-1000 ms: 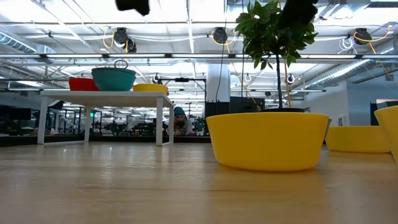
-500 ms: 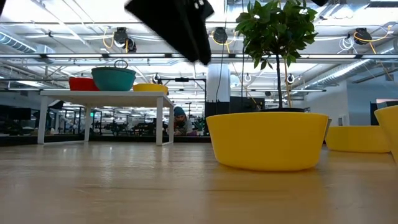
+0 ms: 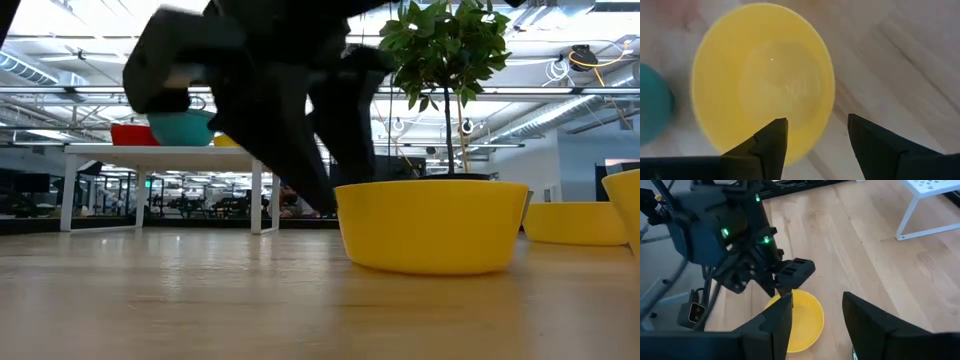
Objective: Pick & Place Mini bowls
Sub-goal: Stack the yellow bowl on the yellow bowl on the shelf, then stack the red bowl on the red bowls on the shelf
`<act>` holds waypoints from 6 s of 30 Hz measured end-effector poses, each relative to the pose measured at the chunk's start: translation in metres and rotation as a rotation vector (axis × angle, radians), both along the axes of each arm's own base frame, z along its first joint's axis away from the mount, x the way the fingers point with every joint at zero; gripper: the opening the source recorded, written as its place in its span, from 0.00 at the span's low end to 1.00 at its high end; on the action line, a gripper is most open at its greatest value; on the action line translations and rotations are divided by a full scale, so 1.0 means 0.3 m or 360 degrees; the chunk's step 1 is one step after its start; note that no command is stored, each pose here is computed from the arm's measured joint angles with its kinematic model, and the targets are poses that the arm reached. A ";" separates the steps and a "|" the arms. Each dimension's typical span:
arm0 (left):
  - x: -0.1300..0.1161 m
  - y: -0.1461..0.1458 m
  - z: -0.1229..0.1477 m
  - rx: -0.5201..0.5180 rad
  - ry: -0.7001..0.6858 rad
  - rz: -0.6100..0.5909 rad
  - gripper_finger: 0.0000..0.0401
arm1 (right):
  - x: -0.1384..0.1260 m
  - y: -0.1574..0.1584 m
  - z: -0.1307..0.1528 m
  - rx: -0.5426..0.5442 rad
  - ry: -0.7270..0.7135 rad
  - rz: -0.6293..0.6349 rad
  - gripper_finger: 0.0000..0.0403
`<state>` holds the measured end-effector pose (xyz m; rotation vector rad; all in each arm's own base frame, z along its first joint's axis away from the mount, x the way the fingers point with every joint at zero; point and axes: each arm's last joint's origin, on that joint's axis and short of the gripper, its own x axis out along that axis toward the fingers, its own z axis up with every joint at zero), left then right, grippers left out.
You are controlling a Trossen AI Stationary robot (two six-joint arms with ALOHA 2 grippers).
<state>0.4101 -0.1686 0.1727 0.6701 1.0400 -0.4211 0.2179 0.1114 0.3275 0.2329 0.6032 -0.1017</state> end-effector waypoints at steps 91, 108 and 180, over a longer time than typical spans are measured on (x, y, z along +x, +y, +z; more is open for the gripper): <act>-0.460 1.244 0.528 -0.0168 -0.0280 0.2145 0.25 | -0.062 -0.452 0.114 -0.0462 -0.0076 -0.0582 0.40; -0.402 1.121 0.679 -0.0671 -0.0812 0.1868 0.52 | -0.067 -0.448 0.102 -0.0431 -0.0019 -0.0517 0.40; -0.277 0.566 0.542 -0.0813 0.0068 0.1389 0.39 | -0.113 0.174 -0.526 0.0616 0.1385 -0.0271 0.03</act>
